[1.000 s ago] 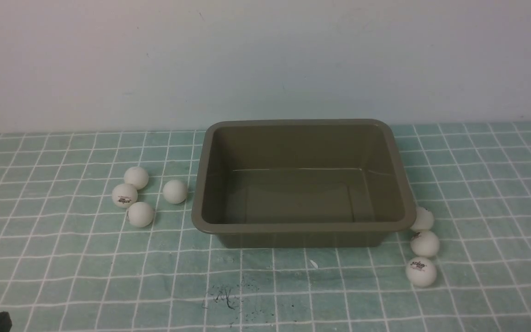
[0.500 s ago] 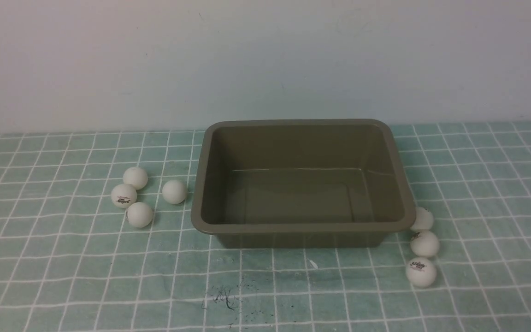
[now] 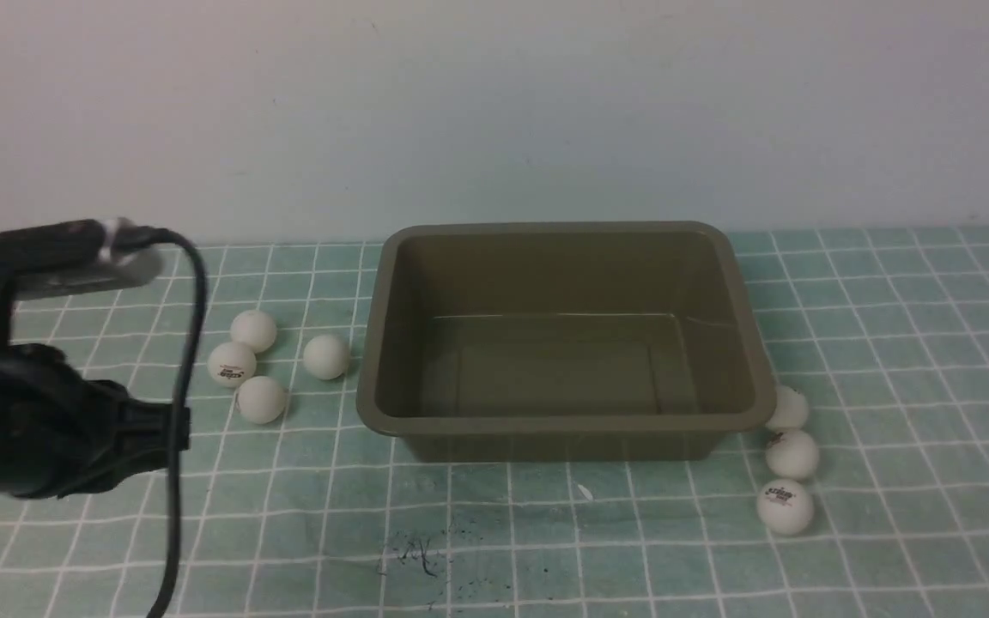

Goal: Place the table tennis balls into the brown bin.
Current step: 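Reach for and grasp a ping pong ball on the table beside the basket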

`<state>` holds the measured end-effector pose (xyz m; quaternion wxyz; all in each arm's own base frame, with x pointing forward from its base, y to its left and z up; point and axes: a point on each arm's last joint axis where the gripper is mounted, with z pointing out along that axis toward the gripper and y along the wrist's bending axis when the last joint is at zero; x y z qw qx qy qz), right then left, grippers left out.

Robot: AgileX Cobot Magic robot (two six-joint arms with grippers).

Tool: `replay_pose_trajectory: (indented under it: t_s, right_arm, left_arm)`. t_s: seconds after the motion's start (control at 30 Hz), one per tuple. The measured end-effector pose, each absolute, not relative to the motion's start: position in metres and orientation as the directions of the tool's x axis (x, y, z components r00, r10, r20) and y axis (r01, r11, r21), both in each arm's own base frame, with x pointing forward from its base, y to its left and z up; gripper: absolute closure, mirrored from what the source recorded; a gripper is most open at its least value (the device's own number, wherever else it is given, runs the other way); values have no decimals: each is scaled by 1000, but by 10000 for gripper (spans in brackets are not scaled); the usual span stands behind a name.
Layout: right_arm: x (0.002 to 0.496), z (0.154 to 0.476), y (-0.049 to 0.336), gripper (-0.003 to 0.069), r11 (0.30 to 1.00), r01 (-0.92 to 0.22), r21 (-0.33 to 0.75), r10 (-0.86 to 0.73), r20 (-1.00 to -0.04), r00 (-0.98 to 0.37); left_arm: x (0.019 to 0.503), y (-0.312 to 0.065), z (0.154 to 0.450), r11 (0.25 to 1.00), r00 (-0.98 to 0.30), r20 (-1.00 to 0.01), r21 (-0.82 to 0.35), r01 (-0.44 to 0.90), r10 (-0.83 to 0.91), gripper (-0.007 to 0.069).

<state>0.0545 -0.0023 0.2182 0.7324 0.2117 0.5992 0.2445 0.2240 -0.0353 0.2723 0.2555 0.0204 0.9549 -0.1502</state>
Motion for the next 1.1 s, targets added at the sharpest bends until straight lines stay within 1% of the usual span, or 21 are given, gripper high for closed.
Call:
replay_pose_trajectory:
  t_s: [0.07,0.1,0.13,0.17,0.23,0.27,0.37,0.43,0.5,0.53,0.63,0.73,0.77,0.8,0.87,0.93,0.97,1.0,1.03,1.1]
  right_arm:
    - [54,223,1,673,789,-105,605,614,-784,95]
    - [53,236,4,673,803,-90,589,592,-806,19]
    - [54,238,5,673,806,-88,585,588,-809,9]
    - [56,254,8,673,839,-68,541,535,-841,-87]
    - [59,271,11,673,873,-57,485,471,-866,-170]
    - [64,282,12,673,899,-48,436,414,-879,-236]
    - [78,305,15,673,943,-53,328,287,-884,-369]
    - [88,313,16,673,955,-60,289,237,-872,-428]
    - [98,317,17,673,963,-66,261,202,-861,-468]
    - [99,318,17,673,963,-66,260,200,-861,-468]
    - [109,315,18,673,965,-64,256,190,-841,-506]
    - [111,313,18,673,964,-62,260,193,-835,-515]
    - [111,313,18,673,964,-62,260,193,-835,-515]
    - [111,313,18,673,964,-62,260,193,-835,-515]
    - [111,313,18,673,964,-65,257,188,-836,-515]
    - [111,313,18,673,964,-65,258,189,-836,-515]
    - [111,313,18,673,964,-65,258,189,-836,-515]
    - [111,313,18,673,964,-65,258,189,-836,-515]
    - [111,313,18,673,964,-65,258,189,-836,-515]
    - [111,313,18,673,964,-65,258,189,-836,-515]
  left_arm:
    - [245,-36,259,956,-903,-430,-265,127,1,630]
    - [263,-37,251,957,-920,-390,-257,134,24,630]
    - [263,-37,251,957,-920,-390,-257,134,24,630]
    - [283,-37,243,959,-934,-354,-246,141,47,630]
    - [298,-38,241,961,-938,-341,-239,142,54,630]
    - [309,-37,236,963,-943,-329,-231,138,56,630]
    - [327,-35,235,970,-940,-335,-200,136,63,630]
    - [336,-35,233,974,-939,-339,-186,132,62,630]
    - [348,-33,232,977,-927,-369,-165,136,67,624]
    - [348,-33,231,977,-927,-368,-165,136,67,621]
    - [359,-33,224,980,-916,-397,-152,130,60,540]
    - [366,-33,212,981,-914,-402,-149,121,52,412]
    - [369,-32,207,982,-915,-401,-148,117,49,345]
    - [369,-32,206,982,-915,-401,-148,117,48,334]
    - [375,-33,193,982,-919,-394,-164,96,24,187]
    - [379,-34,182,980,-923,-384,-184,75,-2,111]
    - [381,-35,176,979,-925,-380,-192,64,-14,85]
    - [382,-35,175,979,-926,-377,-192,64,-14,81]
    - [384,-35,168,979,-926,-376,-197,52,-26,62]
    - [388,-35,159,980,-923,-382,-195,41,-38,56]
